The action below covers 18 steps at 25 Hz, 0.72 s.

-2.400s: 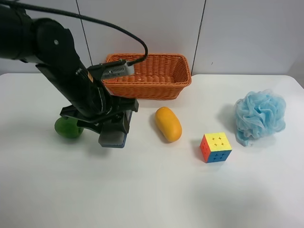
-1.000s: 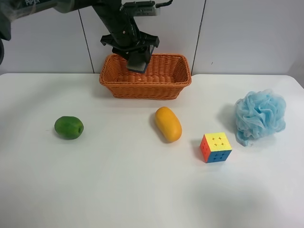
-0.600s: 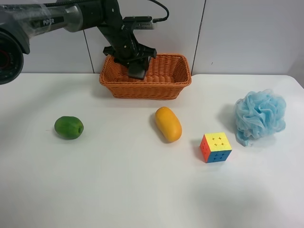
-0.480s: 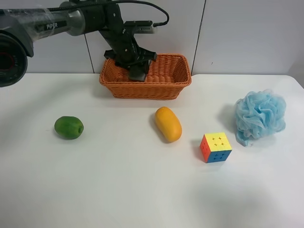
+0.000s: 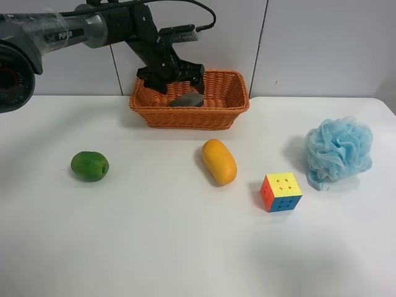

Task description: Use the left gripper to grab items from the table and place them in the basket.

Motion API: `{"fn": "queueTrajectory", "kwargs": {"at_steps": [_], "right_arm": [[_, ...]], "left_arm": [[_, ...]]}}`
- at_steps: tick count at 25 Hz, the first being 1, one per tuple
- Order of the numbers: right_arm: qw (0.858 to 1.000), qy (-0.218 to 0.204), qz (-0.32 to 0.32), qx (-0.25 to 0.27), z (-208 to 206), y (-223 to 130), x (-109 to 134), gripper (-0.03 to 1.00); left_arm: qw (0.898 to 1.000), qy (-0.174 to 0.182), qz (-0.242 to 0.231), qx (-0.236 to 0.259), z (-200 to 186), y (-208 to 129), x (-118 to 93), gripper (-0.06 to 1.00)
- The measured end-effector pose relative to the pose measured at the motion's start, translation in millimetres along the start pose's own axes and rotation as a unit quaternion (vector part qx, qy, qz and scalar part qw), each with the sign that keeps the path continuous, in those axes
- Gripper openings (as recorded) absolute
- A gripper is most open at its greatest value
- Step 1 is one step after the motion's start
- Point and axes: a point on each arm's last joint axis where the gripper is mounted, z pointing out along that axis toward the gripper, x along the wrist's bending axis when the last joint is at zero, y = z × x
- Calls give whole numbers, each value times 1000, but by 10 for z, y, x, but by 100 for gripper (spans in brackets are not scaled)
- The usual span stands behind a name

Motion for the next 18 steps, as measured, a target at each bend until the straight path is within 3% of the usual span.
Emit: {"fn": "queueTrajectory", "kwargs": {"at_steps": [4,12,18], "right_arm": [[1000,0,0,0,0,0,0,99],[1000,0,0,0,0,0,0,99],[1000,0,0,0,0,0,0,99]], "left_arm": [[1000,1,6,17,-227,48,-37,99],[996,14,27,80,-1174,141,-129,99],[997,16,60,41,-1808,229,-247,99]]}}
